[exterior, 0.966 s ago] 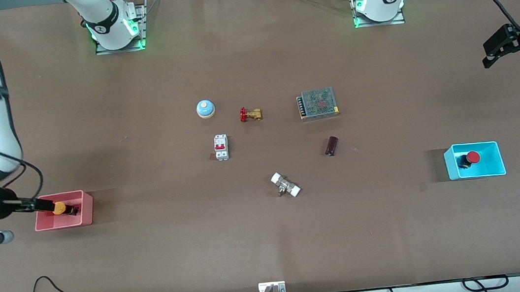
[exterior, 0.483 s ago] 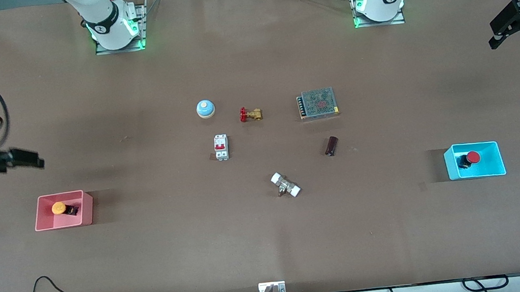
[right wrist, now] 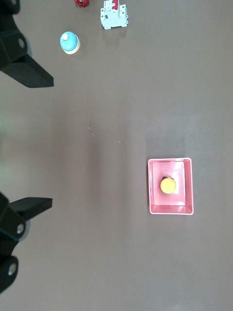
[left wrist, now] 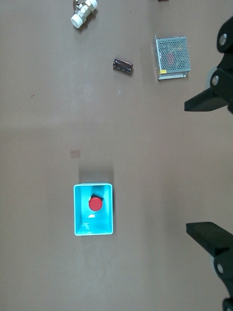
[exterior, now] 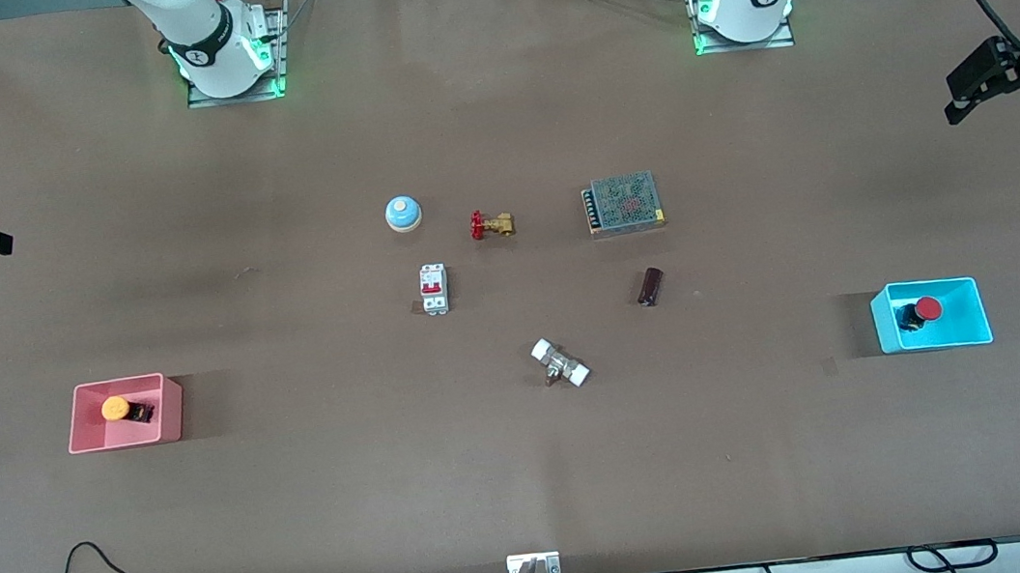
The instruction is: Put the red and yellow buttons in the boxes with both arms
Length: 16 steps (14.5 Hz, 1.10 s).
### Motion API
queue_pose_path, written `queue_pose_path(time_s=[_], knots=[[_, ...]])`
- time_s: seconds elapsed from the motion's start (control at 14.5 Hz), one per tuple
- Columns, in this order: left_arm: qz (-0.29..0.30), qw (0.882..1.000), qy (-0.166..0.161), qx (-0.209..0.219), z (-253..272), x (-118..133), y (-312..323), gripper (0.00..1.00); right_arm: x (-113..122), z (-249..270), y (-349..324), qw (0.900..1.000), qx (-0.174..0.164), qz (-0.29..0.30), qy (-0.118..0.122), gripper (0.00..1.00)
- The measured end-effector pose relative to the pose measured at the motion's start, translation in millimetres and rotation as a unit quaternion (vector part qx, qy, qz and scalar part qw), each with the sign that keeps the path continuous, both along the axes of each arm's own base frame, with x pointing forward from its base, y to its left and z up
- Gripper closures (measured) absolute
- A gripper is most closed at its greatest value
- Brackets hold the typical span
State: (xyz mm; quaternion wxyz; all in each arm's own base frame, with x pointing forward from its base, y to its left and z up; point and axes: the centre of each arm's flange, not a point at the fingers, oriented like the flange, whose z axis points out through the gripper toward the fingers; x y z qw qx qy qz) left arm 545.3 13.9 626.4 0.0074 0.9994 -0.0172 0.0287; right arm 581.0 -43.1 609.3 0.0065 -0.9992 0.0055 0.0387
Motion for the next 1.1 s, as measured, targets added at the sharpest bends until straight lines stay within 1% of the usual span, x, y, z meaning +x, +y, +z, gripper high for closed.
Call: queue_pose_path(time_s=[0.07,0.21,0.34,0.48,0.76,0.97,1.1], knots=[[-0.001,1.0,-0.001,0.0,0.5,3.7,-0.5,0.0,1.5,-6.7,-0.1,1.0,0.0,0.0,0.001,0.0],[-0.002,1.0,0.001,0.0,-0.7,7.8,-1.5,0.0,2.8,-28.9,-0.4,1.0,-0.001,0.0,0.012,0.0],[-0.002,1.0,0.005,0.0,-2.6,7.7,-1.4,0.0,3.3,-42.4,4.2,1.0,-0.011,0.007,0.018,0.0],[-0.002,1.0,0.008,0.0,-2.9,7.2,-1.3,0.0,1.6,-37.9,11.9,1.0,-0.018,0.008,0.013,0.0],[-0.002,1.0,0.008,0.0,-3.0,7.1,-1.3,0.0,-12.9,-18.2,13.0,1.0,-0.015,-0.004,0.0,0.0],[-0.002,1.0,0.009,0.0,-3.0,7.0,-1.9,0.0,-21.9,-17.3,9.8,1.0,-0.012,-0.005,0.003,0.0],[-0.003,1.0,0.009,0.0,-3.1,6.8,-2.7,0.0,-23.8,-19.0,9.5,1.0,-0.012,-0.005,0.006,0.0]])
